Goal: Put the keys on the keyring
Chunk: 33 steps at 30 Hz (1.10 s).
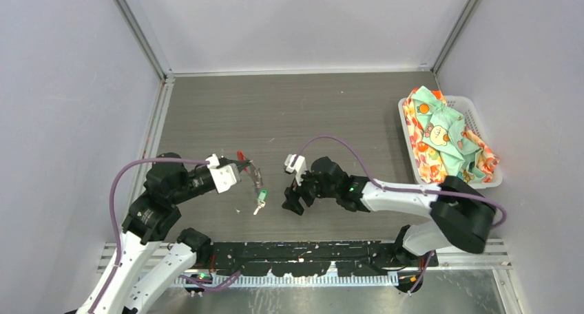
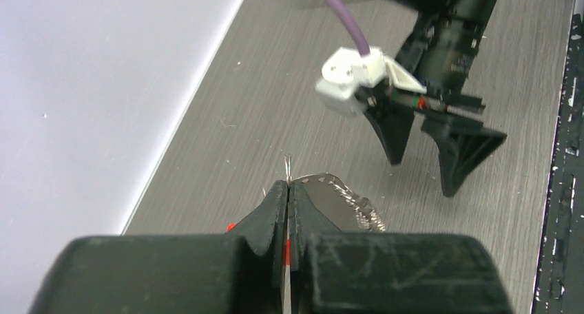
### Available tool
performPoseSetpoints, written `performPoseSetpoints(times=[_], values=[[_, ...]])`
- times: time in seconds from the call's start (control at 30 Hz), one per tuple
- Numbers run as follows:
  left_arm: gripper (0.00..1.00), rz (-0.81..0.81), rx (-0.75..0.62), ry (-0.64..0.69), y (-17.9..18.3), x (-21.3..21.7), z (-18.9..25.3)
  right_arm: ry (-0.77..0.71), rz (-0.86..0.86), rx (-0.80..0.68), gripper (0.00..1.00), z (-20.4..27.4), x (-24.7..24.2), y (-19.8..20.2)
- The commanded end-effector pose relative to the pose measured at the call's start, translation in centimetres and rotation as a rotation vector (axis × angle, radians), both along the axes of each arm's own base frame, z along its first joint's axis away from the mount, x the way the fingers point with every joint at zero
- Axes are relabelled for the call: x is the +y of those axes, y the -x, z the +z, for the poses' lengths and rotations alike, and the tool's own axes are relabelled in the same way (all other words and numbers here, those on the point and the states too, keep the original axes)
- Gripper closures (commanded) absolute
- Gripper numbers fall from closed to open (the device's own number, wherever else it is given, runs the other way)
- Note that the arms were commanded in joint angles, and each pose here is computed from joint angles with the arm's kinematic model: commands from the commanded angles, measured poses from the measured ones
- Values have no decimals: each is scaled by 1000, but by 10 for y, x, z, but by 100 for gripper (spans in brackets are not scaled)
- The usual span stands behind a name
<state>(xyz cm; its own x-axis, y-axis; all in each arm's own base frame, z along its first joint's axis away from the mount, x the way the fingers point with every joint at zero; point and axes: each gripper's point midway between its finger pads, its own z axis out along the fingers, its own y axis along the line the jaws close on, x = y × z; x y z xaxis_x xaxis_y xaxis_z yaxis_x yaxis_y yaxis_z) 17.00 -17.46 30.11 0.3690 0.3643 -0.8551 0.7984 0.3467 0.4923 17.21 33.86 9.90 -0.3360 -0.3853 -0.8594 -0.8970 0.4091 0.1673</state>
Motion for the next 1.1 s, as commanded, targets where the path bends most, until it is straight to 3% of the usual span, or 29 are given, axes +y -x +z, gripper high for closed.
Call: performPoseSetpoints(times=[0.0,0.3,0.47,1.07], values=[[100,33,-69,81,6,7,42,-157,250,-110,23,21,41,-5],[100,70,-113,43,28,29,60,-261,341,-112,32,8,93,-28],[100,-10,-114,40,52,28,65,-282,365,-97,37,5,107,-32],[100,-121,-105,166,92,23,106,-67,525,-51,44,-44,112,-18]])
